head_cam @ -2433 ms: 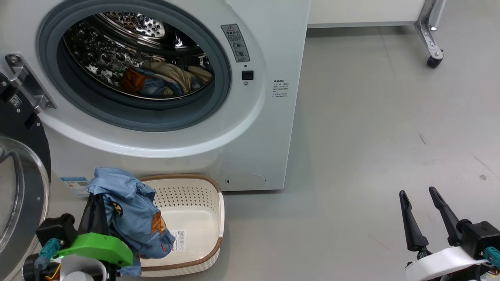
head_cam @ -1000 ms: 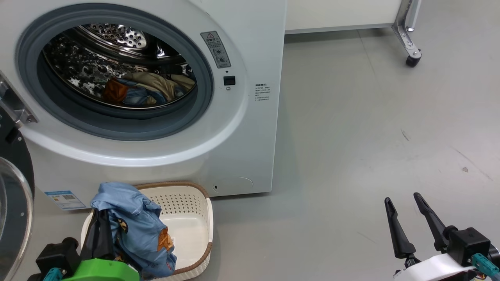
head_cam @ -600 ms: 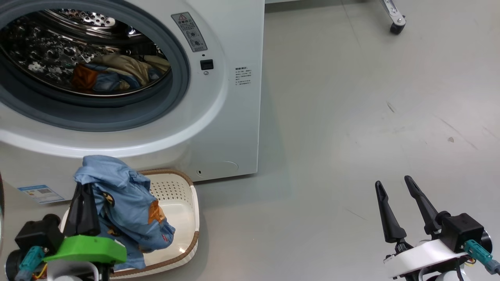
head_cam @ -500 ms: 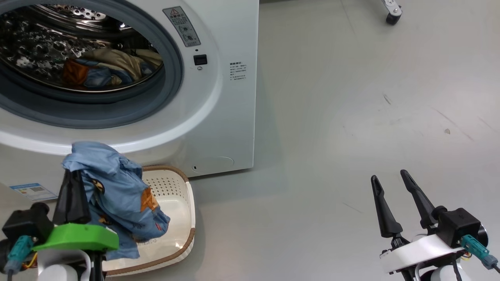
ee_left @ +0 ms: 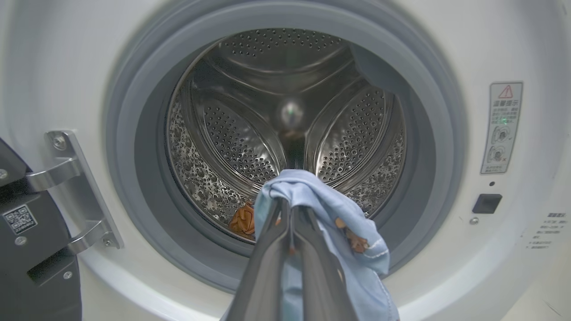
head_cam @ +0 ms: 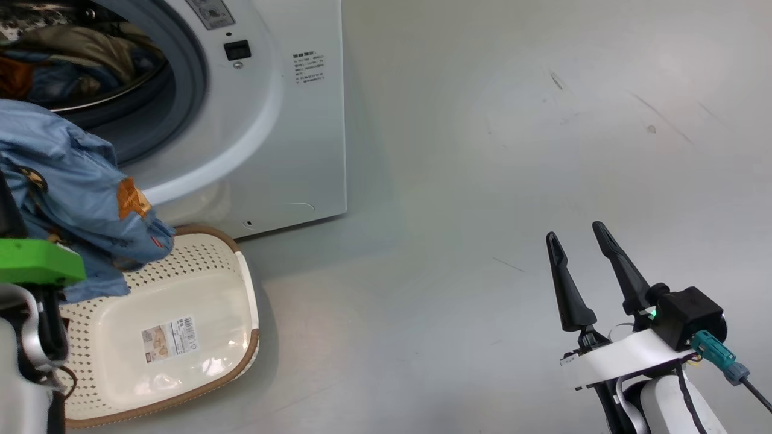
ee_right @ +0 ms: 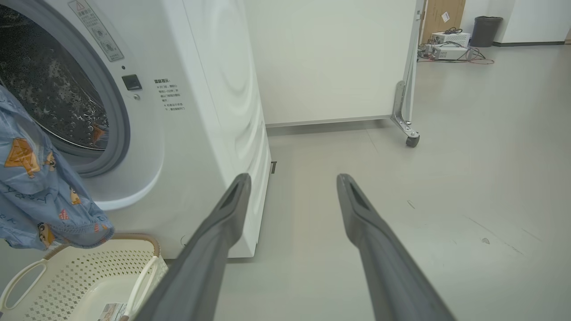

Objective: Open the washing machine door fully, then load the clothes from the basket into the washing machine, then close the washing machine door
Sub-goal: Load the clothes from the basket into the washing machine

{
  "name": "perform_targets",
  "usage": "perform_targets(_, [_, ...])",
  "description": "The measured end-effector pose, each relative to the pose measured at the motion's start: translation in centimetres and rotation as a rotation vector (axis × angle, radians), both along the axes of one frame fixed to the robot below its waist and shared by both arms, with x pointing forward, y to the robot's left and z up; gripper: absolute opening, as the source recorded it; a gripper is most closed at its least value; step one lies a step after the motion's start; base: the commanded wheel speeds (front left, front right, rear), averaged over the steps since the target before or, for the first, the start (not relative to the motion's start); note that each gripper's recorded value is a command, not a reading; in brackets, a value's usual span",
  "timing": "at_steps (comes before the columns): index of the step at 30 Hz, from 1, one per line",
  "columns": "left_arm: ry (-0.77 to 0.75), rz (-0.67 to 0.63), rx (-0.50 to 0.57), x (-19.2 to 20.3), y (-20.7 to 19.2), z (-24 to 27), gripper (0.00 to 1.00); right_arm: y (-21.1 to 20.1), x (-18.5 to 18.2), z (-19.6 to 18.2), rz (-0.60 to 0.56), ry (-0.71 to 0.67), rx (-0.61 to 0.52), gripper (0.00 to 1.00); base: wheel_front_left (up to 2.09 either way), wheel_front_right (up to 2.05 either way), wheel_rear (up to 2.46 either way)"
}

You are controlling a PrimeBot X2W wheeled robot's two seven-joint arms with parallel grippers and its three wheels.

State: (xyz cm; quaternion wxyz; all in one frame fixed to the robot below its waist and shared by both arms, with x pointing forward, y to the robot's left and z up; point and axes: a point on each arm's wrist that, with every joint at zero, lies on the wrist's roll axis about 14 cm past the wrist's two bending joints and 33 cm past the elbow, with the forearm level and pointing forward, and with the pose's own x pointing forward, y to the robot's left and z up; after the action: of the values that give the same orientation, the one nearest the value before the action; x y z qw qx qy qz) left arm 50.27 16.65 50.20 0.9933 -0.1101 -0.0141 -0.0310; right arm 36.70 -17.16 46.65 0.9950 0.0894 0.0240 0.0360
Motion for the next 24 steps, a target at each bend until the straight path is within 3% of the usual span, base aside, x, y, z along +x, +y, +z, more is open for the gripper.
perform_targets(24, [0.091, 0.089, 0.052, 16.2, 1.7, -8.1, 0.00, -0.4, 3.5, -7.5, -0.015, 0.202, -0.012, 1.00, 0.00, 0.00, 0.00])
